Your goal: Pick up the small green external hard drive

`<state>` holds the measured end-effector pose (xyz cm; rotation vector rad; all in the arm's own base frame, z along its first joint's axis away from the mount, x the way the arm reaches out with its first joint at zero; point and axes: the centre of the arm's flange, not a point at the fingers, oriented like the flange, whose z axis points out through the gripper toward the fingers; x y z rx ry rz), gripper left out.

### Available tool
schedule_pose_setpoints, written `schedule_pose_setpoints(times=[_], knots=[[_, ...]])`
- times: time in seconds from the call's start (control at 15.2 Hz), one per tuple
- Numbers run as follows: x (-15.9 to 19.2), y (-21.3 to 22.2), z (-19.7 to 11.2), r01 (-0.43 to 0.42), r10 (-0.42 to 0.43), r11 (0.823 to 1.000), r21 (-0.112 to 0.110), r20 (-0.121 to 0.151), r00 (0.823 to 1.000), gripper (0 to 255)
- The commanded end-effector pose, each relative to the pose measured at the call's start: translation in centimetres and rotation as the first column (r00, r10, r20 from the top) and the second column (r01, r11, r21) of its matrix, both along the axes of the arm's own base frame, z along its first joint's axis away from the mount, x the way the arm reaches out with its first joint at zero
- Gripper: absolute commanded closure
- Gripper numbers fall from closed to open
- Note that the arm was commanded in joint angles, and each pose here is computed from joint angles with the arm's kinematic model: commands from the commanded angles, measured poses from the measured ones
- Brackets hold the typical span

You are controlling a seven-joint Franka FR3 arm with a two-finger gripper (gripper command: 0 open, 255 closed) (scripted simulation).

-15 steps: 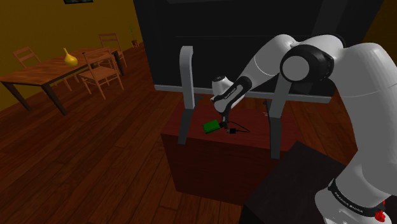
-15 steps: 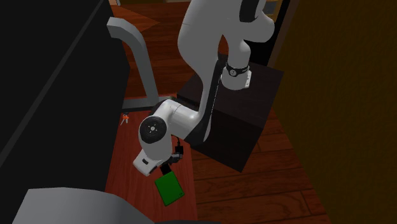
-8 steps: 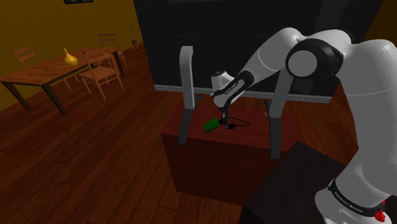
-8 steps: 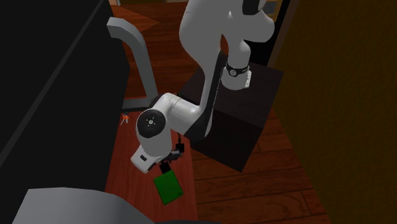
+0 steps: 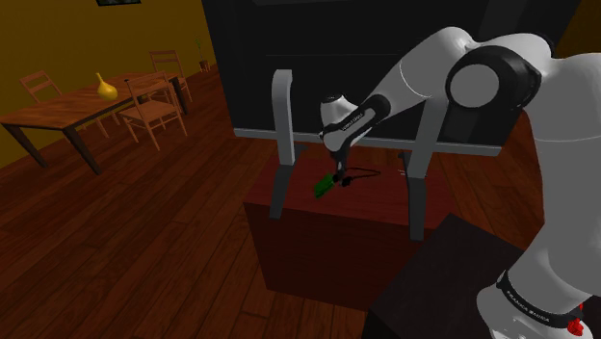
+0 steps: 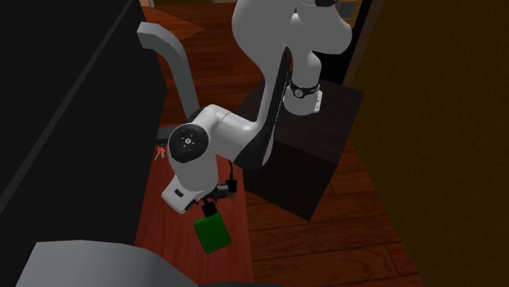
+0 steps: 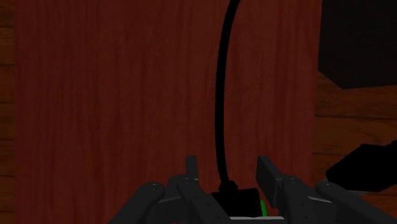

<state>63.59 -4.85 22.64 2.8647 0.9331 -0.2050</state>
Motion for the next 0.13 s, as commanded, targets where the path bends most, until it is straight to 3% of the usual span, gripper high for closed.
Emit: schedule_pose_setpoints(times=[0.0, 0.07], knots=[[0.06, 0.02, 0.67, 0.0, 0.0, 1.0, 0.0, 0.0, 1.0, 255], [0.06, 0.02, 0.67, 0.0, 0.0, 1.0, 0.0, 0.0, 1.0, 255]])
